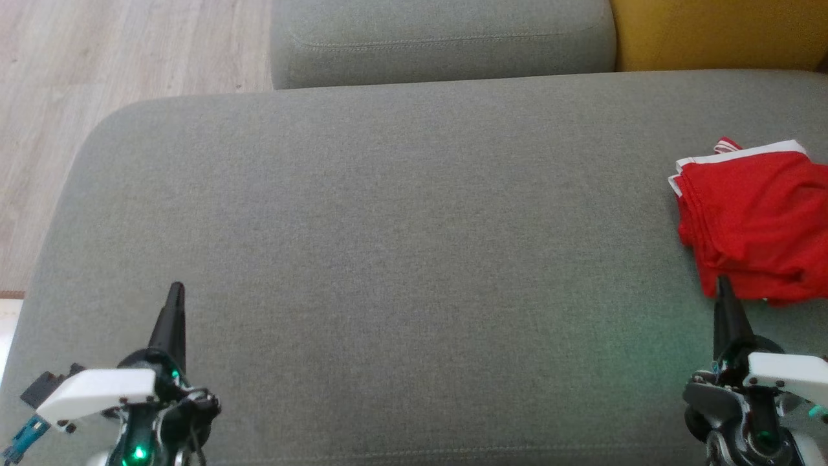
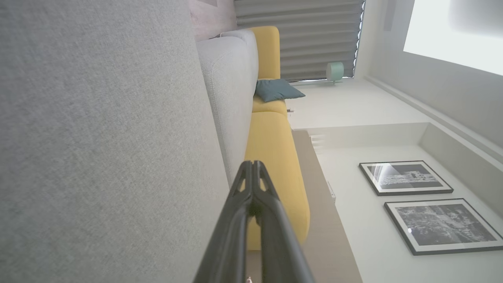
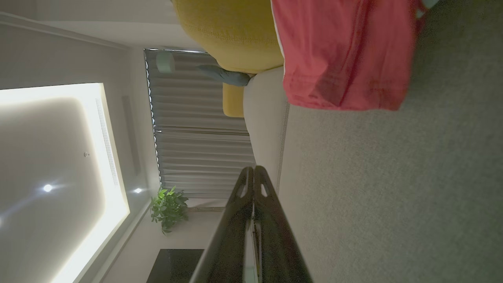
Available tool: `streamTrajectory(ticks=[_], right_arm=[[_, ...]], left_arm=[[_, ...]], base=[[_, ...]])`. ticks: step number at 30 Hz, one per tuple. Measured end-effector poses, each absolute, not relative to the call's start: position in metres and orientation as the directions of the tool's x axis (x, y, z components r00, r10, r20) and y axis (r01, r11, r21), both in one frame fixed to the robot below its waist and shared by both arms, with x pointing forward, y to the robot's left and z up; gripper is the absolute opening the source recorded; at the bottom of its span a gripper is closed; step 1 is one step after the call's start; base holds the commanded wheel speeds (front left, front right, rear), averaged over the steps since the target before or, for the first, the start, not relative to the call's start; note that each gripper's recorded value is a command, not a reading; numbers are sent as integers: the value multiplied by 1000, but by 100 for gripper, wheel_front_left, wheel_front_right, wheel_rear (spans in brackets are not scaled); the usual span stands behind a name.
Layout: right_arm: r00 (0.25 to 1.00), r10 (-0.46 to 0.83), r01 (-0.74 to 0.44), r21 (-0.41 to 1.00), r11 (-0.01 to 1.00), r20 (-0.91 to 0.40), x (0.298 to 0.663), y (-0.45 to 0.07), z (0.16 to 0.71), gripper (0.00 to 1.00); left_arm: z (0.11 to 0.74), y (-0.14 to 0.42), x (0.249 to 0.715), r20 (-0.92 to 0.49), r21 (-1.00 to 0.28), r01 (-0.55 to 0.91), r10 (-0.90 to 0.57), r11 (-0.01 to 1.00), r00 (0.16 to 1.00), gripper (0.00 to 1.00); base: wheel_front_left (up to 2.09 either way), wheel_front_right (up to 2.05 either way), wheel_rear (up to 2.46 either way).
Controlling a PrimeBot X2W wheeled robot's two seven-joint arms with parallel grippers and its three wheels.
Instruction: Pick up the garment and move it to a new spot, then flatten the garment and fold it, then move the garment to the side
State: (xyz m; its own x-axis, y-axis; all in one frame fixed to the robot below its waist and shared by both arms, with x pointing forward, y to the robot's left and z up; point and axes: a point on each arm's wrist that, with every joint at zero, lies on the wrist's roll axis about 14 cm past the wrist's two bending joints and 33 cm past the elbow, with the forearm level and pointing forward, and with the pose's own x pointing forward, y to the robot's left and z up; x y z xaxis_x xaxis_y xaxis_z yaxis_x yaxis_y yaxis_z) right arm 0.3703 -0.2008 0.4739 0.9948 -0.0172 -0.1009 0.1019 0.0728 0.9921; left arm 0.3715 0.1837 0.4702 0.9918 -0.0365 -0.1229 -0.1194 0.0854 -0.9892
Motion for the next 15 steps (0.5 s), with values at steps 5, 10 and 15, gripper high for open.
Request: streamTrajectory(ticks=[5, 10, 15], right_arm=[[996, -23, 90, 996, 16, -90, 373, -203, 477, 0], [996, -33, 82, 997, -13, -83, 374, -206, 479, 0], [996, -28, 82, 997, -14, -83, 374, -205, 479, 0]], left_arm=[[476, 188, 373, -100, -995, -99, -26, 28, 995, 0], [476, 187, 373, -97, -995, -97, -27, -3, 995, 0], [476, 187, 373, -97, -995, -97, -28, -4, 995, 0]], base=[[0, 0, 0], [0, 0, 0], [0, 0, 0]])
